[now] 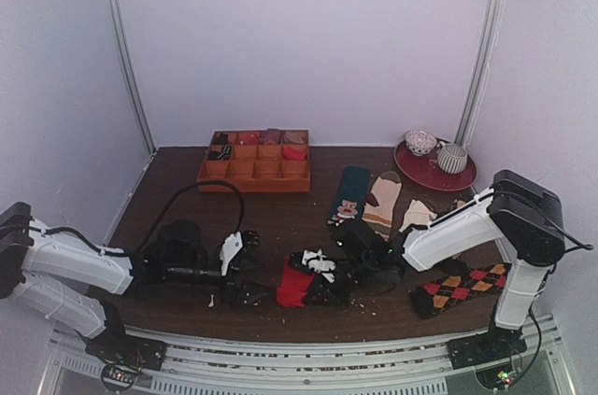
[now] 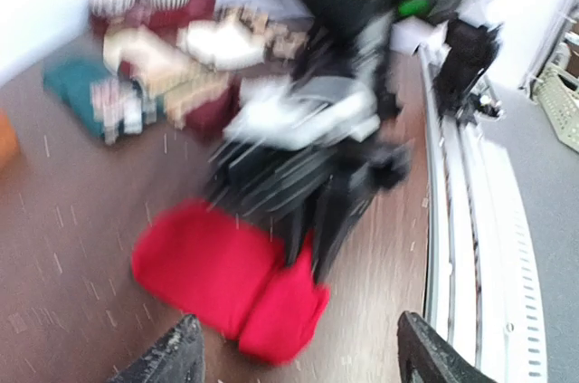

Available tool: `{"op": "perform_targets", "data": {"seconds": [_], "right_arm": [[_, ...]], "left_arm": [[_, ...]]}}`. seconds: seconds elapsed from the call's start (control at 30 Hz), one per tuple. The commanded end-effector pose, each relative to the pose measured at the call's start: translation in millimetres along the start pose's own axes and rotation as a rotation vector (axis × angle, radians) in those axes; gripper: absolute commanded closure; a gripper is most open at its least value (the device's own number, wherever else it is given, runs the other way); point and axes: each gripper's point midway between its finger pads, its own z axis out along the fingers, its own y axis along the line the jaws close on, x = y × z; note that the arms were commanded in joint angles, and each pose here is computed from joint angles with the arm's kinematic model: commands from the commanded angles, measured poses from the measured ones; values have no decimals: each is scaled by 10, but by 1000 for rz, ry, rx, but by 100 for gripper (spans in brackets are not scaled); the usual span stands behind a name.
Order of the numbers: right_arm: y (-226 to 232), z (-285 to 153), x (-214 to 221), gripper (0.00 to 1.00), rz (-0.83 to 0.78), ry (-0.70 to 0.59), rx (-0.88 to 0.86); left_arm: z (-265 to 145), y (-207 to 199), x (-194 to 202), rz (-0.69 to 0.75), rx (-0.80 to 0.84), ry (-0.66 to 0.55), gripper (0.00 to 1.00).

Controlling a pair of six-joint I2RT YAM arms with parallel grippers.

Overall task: Roll the socks
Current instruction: Roll the sock at the center of the board.

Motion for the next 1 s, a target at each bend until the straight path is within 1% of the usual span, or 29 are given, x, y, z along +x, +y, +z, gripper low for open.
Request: {"op": "perform_targets", "data": {"seconds": [0.0, 0.03, 0.13, 0.23, 0.47, 0.77, 0.87, 0.97], "right_arm": [[101, 83, 668, 89, 402, 292, -195], [109, 106, 723, 89, 461, 317, -225], [60, 114, 746, 88, 592, 316, -271], [-1, 122, 842, 88, 670, 336, -273], [13, 119, 946, 89, 702, 363, -278], [21, 108, 984, 89, 710, 373, -289], [11, 105, 986, 89, 715, 371, -292], [-2, 107, 983, 89, 731, 363, -299]], "left_arm": [[20, 9, -127, 185, -23, -63, 28], [57, -12, -113, 190, -10, -64, 28], [184, -67, 18, 192, 34, -44, 30], [310, -74, 141, 203, 45, -15, 33], [487, -13, 329, 227, 42, 36, 33], [641, 44, 442, 225, 36, 54, 33], [678, 44, 559, 213, 47, 89, 39], [684, 12, 608, 205, 60, 103, 48]]}}
